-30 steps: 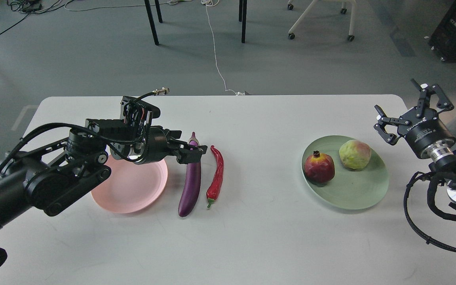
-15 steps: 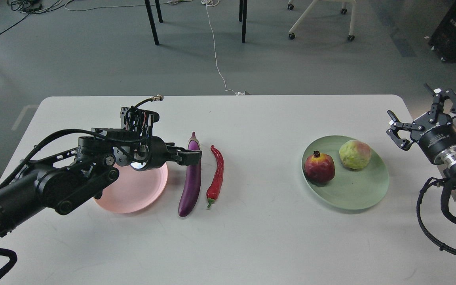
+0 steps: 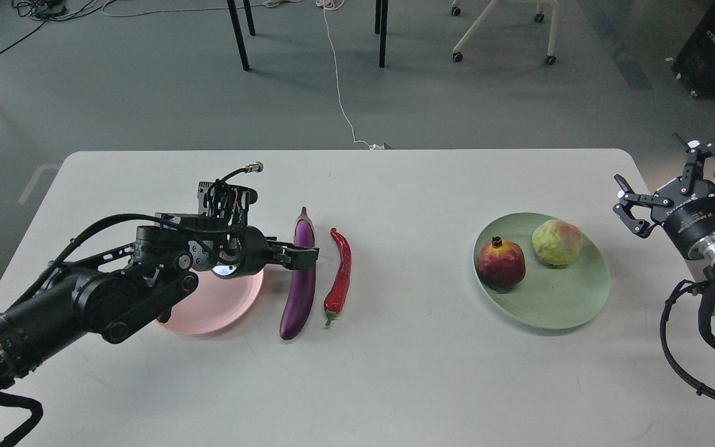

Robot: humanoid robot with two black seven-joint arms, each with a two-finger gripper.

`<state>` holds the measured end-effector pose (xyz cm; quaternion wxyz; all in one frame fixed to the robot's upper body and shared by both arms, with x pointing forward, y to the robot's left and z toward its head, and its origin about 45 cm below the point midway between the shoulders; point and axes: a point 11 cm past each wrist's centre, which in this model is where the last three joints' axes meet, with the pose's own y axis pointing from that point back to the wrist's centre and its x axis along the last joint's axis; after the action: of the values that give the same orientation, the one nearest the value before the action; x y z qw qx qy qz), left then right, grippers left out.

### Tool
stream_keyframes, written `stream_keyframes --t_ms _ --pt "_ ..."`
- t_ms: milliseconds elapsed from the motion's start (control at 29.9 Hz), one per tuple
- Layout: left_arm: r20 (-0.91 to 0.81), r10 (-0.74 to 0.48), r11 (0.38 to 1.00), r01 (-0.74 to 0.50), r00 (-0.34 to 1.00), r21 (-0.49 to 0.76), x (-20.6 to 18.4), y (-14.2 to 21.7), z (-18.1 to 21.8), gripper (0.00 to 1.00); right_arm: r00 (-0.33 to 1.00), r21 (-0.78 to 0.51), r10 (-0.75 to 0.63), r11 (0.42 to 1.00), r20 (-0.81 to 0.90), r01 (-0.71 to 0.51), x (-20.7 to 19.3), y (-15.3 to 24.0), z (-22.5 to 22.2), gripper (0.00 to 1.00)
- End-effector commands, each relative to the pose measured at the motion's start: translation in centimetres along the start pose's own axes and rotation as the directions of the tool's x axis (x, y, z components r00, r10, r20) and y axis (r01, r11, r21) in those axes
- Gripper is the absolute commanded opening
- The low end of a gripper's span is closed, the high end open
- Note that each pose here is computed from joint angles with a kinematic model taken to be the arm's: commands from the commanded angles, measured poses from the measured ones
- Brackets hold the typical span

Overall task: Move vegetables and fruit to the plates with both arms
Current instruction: 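Lower the left gripper over the purple eggplant and grasp it, then lift the eggplant with the left gripper and set it on the pink plate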

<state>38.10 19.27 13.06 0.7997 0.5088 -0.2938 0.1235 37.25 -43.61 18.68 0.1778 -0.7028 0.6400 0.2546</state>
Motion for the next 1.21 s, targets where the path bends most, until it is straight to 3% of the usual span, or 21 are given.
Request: stream_keyframes --t_ms 0,167,268,301,603,803,971,1172 --pt "-0.007 -0.022 1.0 0.022 1.0 0.005 -1.0 -0.4 0.1 0.9 1.0 -0.001 -0.001 1.0 -0.001 0.001 0.0 0.0 0.0 0.98" --pt "-0.038 -0.033 0.999 0.032 0.999 -0.019 -1.4 -0.7 0.8 0.67 1.0 0.001 0.0 1.0 -0.004 0.0 0.0 0.1 -0.2 0.98" --pt "-0.049 -0.034 0.999 0.034 0.998 -0.001 -1.4 -0.7 0.6 0.37 1.0 0.001 0.001 1.0 -0.005 -0.001 0.1 0.1 -0.2 0.98" --pt "-0.054 -0.034 0.999 0.035 0.998 0.012 -1.4 -0.7 0.4 0.33 1.0 0.001 0.001 1.0 -0.005 -0.001 0.1 0.1 -0.2 0.98" --pt "-0.155 -0.013 0.999 0.007 0.988 -0.036 0.2 0.1 1.1 0.27 1.0 0.003 0.006 1.0 -0.01 -0.006 0.3 0.2 -0.5 0.98" --pt "-0.2 0.07 0.994 -0.085 0.977 -0.069 5.6 4.0 1.0 0.28 1.0 0.003 0.006 1.0 -0.01 -0.006 0.3 0.2 -0.5 0.98" --pt "-0.208 0.118 0.993 -0.11 0.971 0.049 6.2 7.9 -4.8 0.28 1.0 0.001 0.004 1.0 -0.009 -0.004 0.2 0.2 -0.4 0.98" --pt "-0.243 0.078 0.987 -0.04 0.967 0.158 2.0 10.8 -10.9 0.3 1.0 0.001 0.005 1.0 -0.01 -0.005 0.3 0.2 -0.4 0.98"
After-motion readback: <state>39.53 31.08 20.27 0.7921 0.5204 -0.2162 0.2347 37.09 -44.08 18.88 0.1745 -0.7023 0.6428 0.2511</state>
